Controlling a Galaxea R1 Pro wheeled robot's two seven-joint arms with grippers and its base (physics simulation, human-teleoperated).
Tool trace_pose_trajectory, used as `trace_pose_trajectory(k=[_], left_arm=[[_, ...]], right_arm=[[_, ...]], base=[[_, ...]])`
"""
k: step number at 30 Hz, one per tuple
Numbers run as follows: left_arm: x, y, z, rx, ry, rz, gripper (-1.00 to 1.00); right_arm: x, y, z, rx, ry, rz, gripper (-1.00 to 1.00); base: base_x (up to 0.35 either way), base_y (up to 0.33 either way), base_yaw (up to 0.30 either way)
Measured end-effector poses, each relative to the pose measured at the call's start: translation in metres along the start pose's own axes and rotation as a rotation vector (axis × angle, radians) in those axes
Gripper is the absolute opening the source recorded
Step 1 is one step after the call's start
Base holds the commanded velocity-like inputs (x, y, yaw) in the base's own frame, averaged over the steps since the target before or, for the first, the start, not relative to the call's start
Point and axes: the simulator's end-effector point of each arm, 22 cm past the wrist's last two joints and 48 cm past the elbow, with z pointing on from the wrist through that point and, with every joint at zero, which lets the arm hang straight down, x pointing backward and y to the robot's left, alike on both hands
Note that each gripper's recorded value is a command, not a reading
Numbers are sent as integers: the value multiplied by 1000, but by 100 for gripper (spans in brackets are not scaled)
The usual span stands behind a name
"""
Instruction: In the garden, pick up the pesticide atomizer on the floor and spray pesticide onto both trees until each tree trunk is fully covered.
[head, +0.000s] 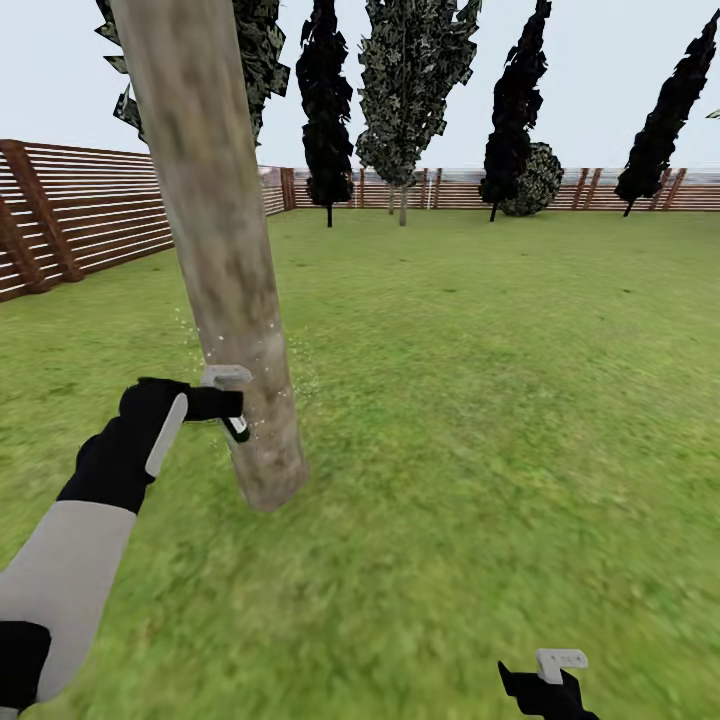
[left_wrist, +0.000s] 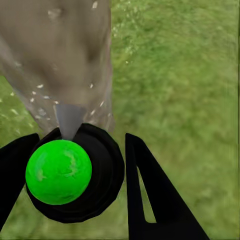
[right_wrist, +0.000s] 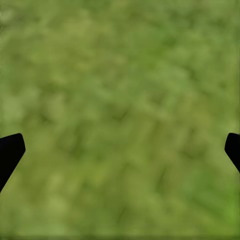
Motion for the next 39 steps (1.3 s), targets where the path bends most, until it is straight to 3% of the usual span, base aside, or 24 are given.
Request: trace_pose_trajectory(k=[5,8,10,12,15,19,23,25,26,27,32,37,39], left_arm=[[-53,1,-21,-6,-65,10,-100],[-54,1,-20,-6,-65,10,-100],[-18,1,-6,-6,-11,6,-100],[40,-1,9,1,71,-2,-100],[70,0,16,-2,119,-9,-100],[115,18,44,-43,157,-25,-100],[170,39,78,-81,148,-46,-100],[202,56,90,-178,133,-59,-100],[219,48,96,-199,124,-72,-100],[229,28,100,-180,128,-79,-100],[242,-7,105,-141,123,-86,-100],[247,-2,104,-157,102,-75,-100],[249,17,100,-242,106,-73,-100]], right_arm=[[0,0,0,0,0,0,100],[0,0,0,0,0,0,100],[0,0,0,0,1,0,100],[0,0,0,0,1,0,100],[0,0,0,0,1,0,100],[0,0,0,-1,1,-1,100],[1,0,0,-1,2,-2,100],[1,1,0,-3,2,-2,100],[1,1,0,-2,2,-1,100],[0,1,0,-1,0,0,100],[0,0,0,0,-1,0,100],[0,0,0,1,-2,1,100],[0,0,0,0,-2,1,100]], base=[[0,0,0],[0,0,0],[0,0,0],[0,0,0],[0,0,0],[0,0,0],[0,0,0],[0,0,0],[0,0,0],[5,-114,0],[146,-220,0],[235,-190,80],[225,-196,260]])
